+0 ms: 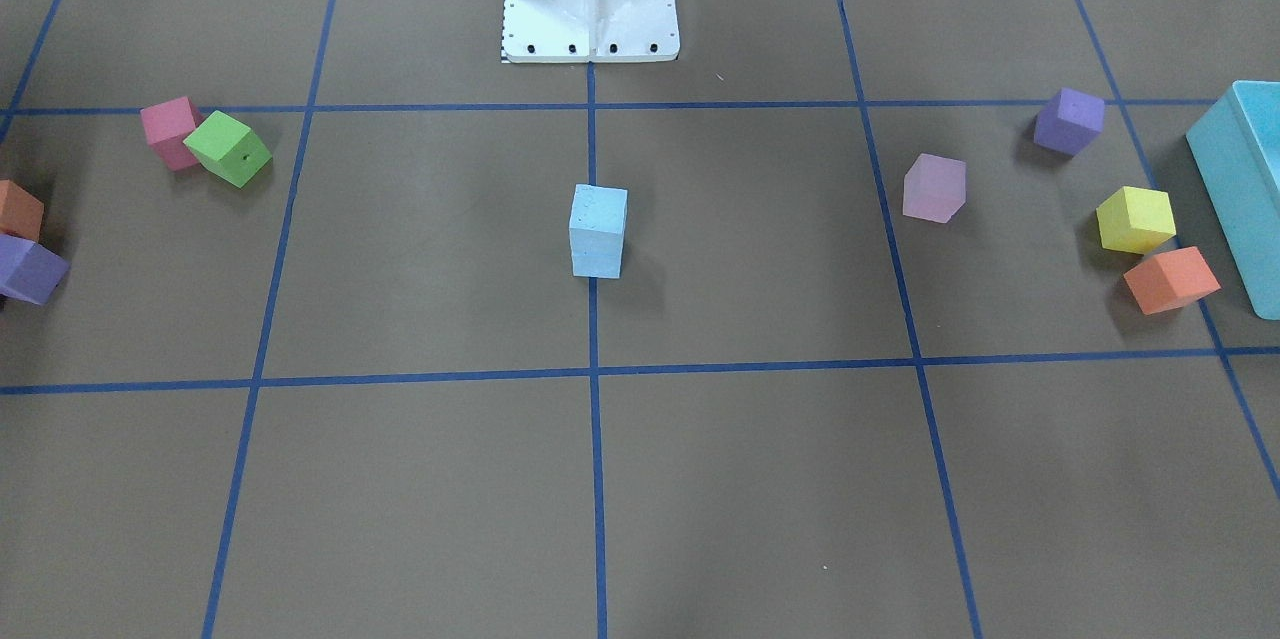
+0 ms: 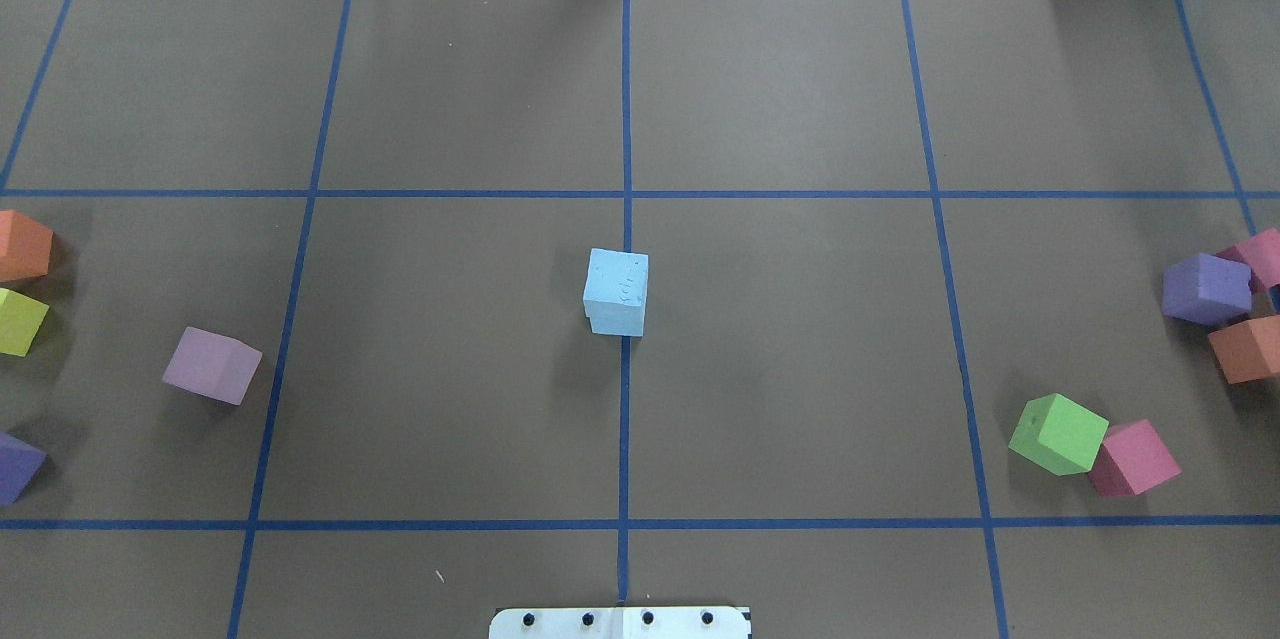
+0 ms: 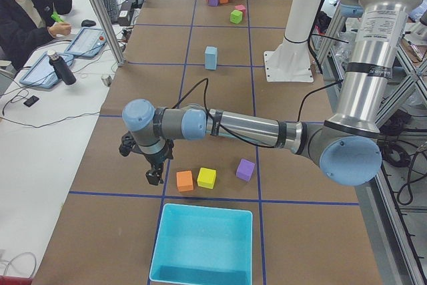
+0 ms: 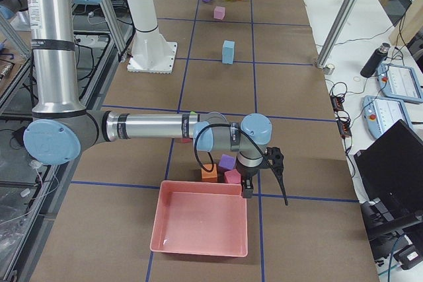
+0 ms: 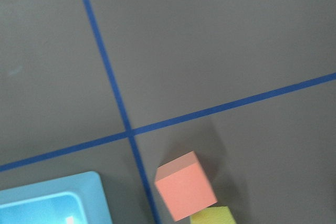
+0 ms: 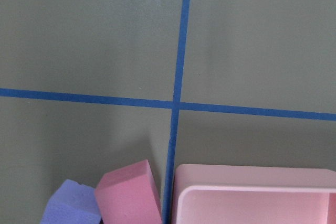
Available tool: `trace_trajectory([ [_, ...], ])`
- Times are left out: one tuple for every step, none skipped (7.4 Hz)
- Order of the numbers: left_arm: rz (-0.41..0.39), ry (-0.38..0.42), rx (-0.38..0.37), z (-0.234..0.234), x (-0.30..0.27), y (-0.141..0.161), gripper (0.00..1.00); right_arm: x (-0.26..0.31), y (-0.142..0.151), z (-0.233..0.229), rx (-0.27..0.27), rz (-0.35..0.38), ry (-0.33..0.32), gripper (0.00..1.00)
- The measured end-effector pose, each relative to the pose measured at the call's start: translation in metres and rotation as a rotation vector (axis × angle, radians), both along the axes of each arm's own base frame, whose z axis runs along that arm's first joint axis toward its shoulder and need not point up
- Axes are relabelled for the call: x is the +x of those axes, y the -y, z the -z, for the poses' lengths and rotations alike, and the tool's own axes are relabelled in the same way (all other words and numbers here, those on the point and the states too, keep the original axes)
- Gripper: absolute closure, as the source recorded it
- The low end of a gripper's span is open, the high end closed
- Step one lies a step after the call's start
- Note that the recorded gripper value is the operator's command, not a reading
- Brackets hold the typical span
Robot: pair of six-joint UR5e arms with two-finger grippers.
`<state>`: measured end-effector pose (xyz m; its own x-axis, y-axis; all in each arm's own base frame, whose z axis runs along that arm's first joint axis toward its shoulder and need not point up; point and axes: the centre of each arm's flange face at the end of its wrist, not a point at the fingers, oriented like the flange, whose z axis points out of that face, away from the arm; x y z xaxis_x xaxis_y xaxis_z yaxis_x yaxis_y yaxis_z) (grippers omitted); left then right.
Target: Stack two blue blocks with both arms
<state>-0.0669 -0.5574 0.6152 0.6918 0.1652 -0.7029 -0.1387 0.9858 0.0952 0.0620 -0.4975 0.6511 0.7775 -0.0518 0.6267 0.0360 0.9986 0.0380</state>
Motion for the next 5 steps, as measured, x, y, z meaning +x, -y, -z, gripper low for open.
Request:
trace_trajectory([
  [0.042, -0.006, -0.033, -0.024, -0.025, -0.02, 0.02, 0.006, -0.008, -0.007, -0.006, -0.004, 0.0, 0.0],
  [0.07, -0.018, -0.047, -0.041, -0.037, -0.044, 0.02, 0.008, -0.012, -0.01, -0.01, -0.006, -0.001, 0.0],
  [0.083, -0.03, -0.03, -0.042, -0.041, -0.061, 0.02, 0.009, -0.014, -0.011, -0.011, -0.006, -0.001, 0.0],
  [0.086, -0.032, -0.005, -0.036, -0.041, -0.069, 0.02, 0.009, -0.014, -0.01, -0.009, -0.006, -0.001, 0.0],
  [0.084, -0.032, 0.009, -0.031, -0.04, -0.072, 0.02, 0.009, -0.014, -0.01, -0.008, -0.006, -0.001, 0.0],
])
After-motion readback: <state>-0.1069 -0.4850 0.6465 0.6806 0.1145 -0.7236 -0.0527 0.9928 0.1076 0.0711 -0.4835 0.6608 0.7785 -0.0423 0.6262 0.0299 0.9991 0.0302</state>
